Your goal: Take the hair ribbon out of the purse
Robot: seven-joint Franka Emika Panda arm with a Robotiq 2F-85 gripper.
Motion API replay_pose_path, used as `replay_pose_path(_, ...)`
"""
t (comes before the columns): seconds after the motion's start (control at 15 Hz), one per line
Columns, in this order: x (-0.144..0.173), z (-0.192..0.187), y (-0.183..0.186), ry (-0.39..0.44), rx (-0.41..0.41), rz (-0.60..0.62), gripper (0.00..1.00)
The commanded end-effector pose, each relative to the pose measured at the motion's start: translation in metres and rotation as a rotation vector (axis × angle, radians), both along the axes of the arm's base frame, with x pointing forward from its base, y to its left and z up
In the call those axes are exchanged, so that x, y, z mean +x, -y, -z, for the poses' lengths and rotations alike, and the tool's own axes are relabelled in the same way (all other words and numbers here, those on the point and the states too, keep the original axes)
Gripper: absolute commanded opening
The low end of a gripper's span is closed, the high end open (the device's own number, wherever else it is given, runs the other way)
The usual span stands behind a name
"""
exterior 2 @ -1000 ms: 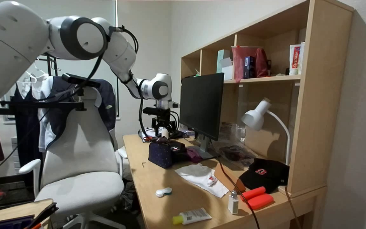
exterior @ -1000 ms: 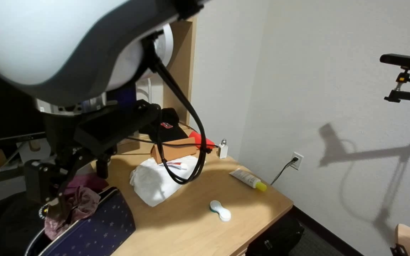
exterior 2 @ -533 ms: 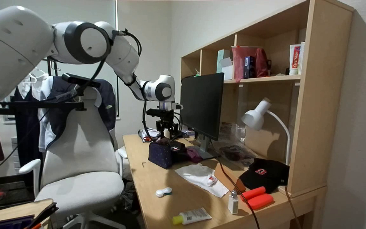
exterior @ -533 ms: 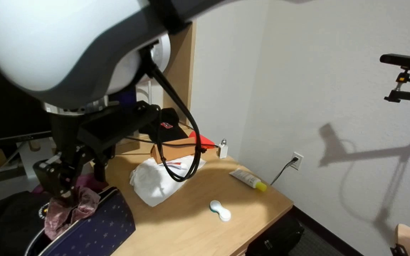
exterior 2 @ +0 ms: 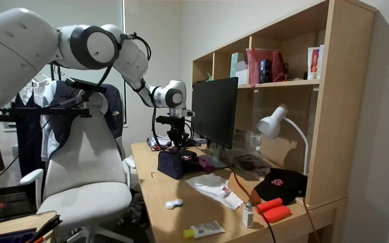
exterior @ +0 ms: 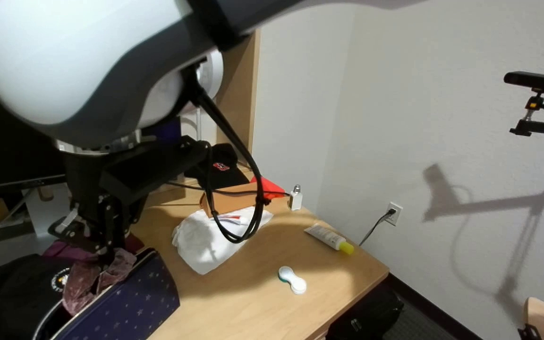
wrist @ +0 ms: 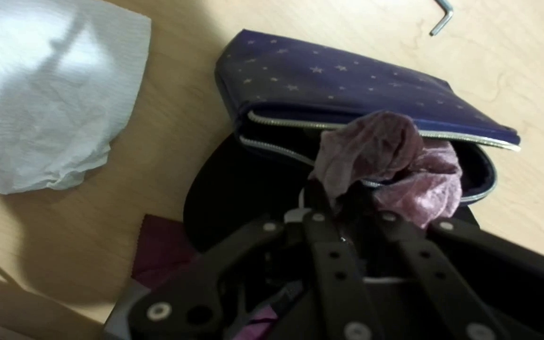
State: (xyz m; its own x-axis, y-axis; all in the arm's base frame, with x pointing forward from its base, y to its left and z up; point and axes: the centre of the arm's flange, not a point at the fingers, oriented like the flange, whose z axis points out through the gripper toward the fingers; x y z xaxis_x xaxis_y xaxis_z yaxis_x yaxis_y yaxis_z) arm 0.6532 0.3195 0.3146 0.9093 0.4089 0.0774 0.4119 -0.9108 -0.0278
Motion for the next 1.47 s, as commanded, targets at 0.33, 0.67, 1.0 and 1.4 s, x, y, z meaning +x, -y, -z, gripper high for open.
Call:
replay_pose_path(0.33,-0.022,-0.054,-0.009,0.113,-0.014,0.002,0.1)
replay_pose_path(0.67,-0.036,-0.091,0.017,0.168,0.01,0.102,0.09)
replay_pose_path(1.0,-0.036,-0.079,0.024,0.074,0.014,0.106,0.51)
replay_pose_path(1.4,-0.031,-0.045,0.02,-0.05,0.013,0.085,0.9)
